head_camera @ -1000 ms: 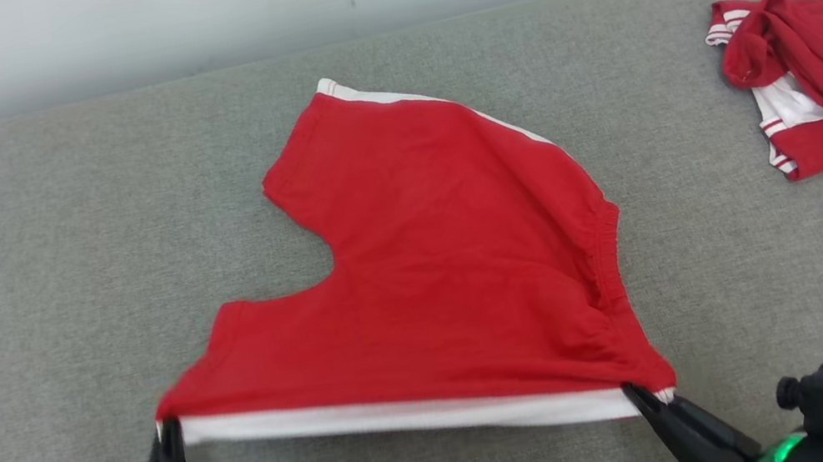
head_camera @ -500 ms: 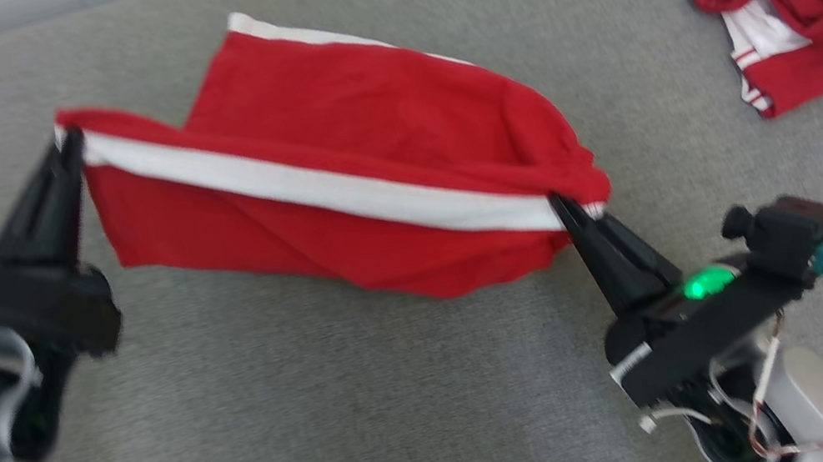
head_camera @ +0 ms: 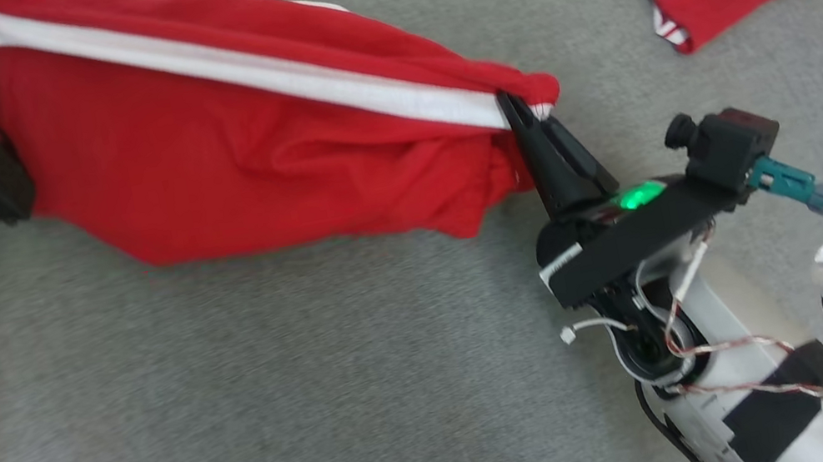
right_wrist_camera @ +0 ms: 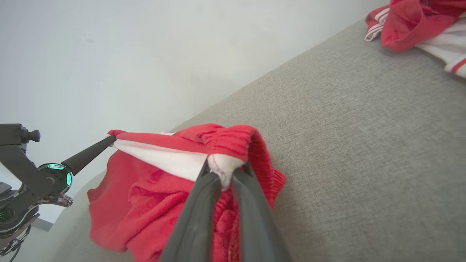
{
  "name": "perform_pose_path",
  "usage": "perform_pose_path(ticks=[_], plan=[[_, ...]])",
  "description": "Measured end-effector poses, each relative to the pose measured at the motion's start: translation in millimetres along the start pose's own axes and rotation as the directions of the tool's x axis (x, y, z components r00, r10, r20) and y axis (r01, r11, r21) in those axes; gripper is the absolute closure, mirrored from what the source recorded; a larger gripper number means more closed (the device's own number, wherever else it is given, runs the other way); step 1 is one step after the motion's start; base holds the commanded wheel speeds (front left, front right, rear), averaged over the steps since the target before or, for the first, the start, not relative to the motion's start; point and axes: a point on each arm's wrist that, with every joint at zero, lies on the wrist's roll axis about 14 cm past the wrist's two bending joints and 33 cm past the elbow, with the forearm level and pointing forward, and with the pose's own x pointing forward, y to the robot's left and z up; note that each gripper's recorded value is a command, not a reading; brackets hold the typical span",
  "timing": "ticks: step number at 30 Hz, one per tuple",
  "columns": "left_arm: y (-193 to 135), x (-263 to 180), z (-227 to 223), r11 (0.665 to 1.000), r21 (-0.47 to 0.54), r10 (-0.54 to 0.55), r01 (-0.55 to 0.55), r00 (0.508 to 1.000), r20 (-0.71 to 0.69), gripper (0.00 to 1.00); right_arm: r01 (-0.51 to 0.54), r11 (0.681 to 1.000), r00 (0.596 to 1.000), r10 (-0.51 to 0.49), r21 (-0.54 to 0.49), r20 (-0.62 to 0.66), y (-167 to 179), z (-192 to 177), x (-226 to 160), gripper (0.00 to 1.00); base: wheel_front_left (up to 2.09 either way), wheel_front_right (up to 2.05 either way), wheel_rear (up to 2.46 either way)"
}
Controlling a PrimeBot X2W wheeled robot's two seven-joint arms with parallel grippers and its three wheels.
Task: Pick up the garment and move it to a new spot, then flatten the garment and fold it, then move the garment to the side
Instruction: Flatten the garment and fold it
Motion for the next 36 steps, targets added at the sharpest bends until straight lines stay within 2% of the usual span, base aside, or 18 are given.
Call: perform_pose_path(ticks=[5,6,7,8,9,14,21,31,36], plan=[[-4.6,21.3,-13.0,1.000,0.009,-0.017,0.017,1.000,-0.014,1.00,0.024,1.000,1.000,-0.024,-0.005,0.002,-11.7,-0.6,6.4,1.00,0.00,0.00,0.00],[-4.6,23.5,-16.4,1.000,0.011,-0.018,0.019,1.000,-0.019,1.00,0.023,1.000,1.000,-0.023,-0.002,0.002,-11.6,-1.3,7.5,0.85,0.00,0.00,0.00],[-4.7,24.9,-18.8,1.000,0.017,-0.019,0.020,1.000,-0.021,0.68,0.023,1.000,1.000,-0.023,-0.004,0.003,-11.9,-2.1,8.2,0.38,0.00,0.00,0.00],[-4.2,25.3,-20.6,1.000,0.020,-0.018,0.018,1.000,-0.021,0.38,0.021,1.000,1.000,-0.021,-0.009,0.003,-11.6,-3.1,8.5,0.00,0.00,0.00,0.00],[-3.9,25.1,-21.0,1.000,0.018,-0.017,0.017,1.000,-0.018,0.00,0.019,1.000,1.000,-0.019,-0.012,0.001,-10.9,-4.4,8.6,0.00,0.00,0.00,0.00],[-6.6,16.3,-4.6,1.000,0.022,-0.018,0.017,0.999,0.046,0.00,-0.009,0.998,0.999,0.011,-0.064,0.032,0.0,1.5,4.5,0.00,0.00,0.00,0.00],[-8.7,-5.6,26.2,0.999,0.037,-0.015,0.011,0.994,0.113,0.00,-0.026,0.993,0.996,0.035,-0.118,0.079,13.4,9.2,-27.0,0.00,0.00,0.00,0.00],[9.1,-41.1,47.2,0.994,0.104,0.031,-0.043,0.993,0.114,0.00,-0.029,0.963,0.988,0.068,-0.267,0.141,32.9,22.6,-78.8,0.00,0.00,0.00,0.00],[8.4,-44.4,45.6,0.989,0.142,0.025,-0.035,0.997,0.073,0.00,-0.004,0.962,0.989,0.044,-0.273,0.142,34.0,17.8,-100.5,0.00,0.00,0.00,0.00]])
